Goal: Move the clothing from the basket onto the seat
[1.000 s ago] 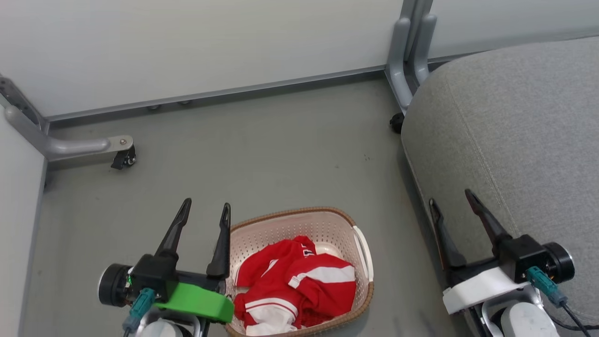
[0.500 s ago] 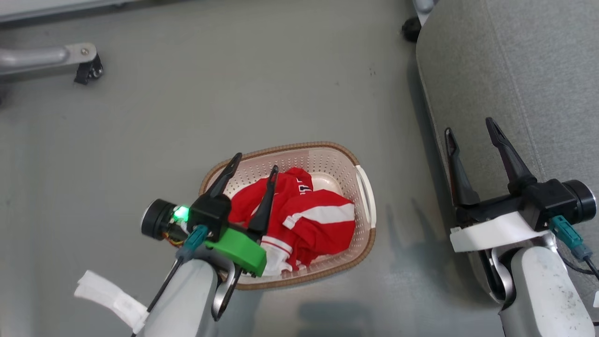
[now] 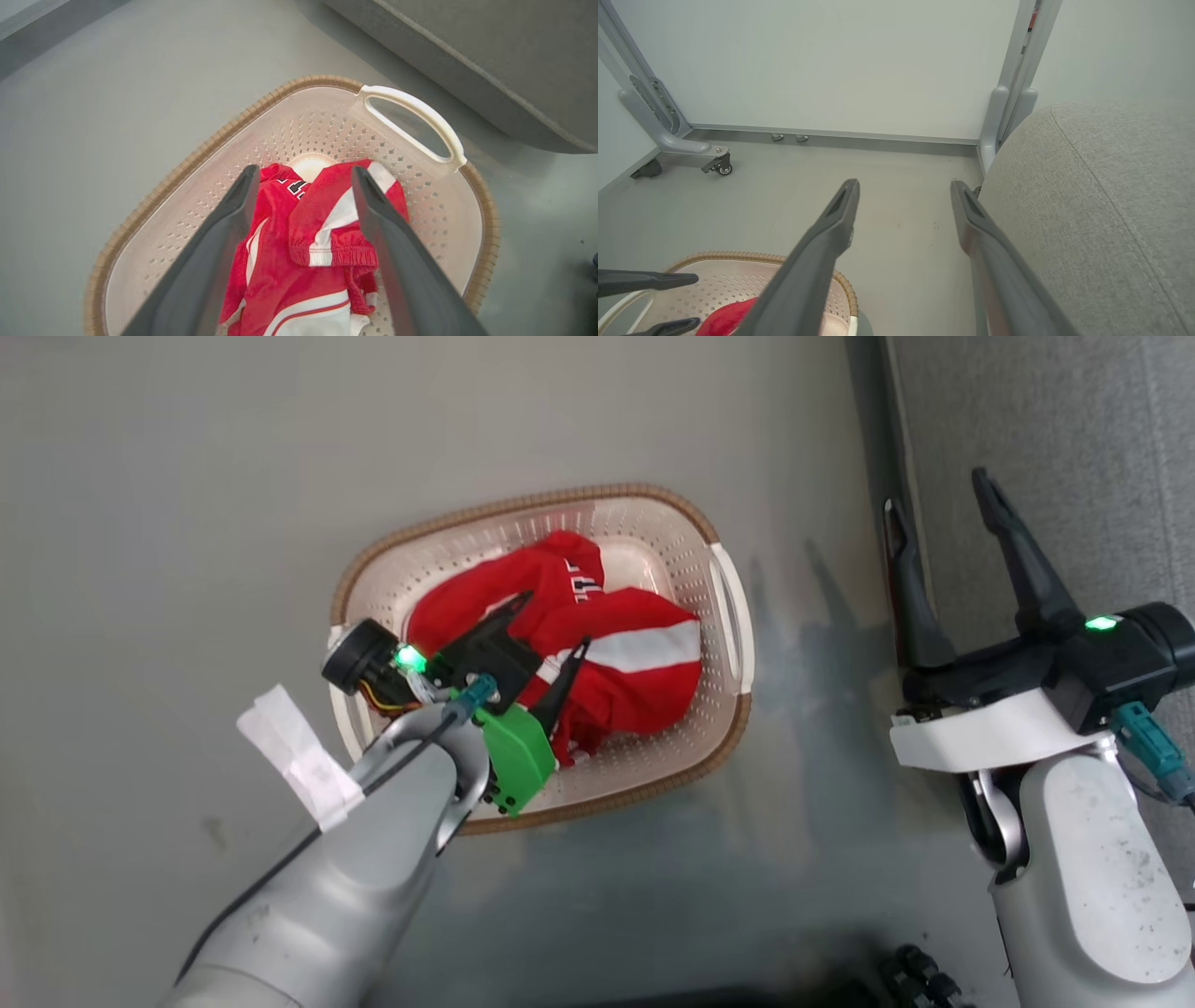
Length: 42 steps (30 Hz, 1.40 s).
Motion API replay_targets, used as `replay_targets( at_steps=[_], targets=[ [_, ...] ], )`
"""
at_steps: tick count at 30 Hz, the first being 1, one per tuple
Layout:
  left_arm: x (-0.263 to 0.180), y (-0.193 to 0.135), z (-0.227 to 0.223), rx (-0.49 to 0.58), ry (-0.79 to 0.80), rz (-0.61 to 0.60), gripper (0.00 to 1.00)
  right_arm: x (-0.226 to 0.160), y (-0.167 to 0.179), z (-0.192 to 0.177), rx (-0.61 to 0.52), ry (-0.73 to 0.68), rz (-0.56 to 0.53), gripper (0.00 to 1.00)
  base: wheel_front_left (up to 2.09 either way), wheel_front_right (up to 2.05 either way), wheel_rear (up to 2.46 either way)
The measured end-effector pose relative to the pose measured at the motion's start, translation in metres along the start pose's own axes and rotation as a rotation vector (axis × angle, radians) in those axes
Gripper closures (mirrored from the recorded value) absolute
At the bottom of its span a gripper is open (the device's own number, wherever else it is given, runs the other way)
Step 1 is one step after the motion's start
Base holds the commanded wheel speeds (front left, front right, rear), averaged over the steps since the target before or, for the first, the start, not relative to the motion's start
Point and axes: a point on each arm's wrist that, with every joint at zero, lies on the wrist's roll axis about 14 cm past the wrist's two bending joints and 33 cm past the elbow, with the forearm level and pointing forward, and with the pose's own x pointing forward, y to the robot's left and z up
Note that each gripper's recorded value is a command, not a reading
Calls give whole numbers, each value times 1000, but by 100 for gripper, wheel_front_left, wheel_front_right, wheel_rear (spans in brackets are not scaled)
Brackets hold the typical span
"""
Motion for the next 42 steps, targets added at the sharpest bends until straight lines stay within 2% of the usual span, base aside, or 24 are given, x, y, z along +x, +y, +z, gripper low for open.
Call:
replay_targets(
  at_steps=[5,12,20,27,33,42],
  targets=[
    [23,-2,-36,-10,99,-55,0,5,-13,-26,-10,41,-28,0,0,0,0],
    [49,-22,-70,31,175,-174,0,4,-22,-63,-11,116,-46,0,0,0,0],
    [67,-27,-108,75,261,-247,0,2,-31,-95,4,179,-67,0,0,0,0],
    [78,-11,-138,119,351,-246,0,0,-36,-117,5,217,-78,0,0,0,0],
    [77,-10,-168,152,464,-244,0,-1,-35,-131,10,244,-71,0,0,0,0],
    [81,-4,-185,227,539,-226,0,0,-34,-132,7,245,-62,0,0,0,0]
  ],
)
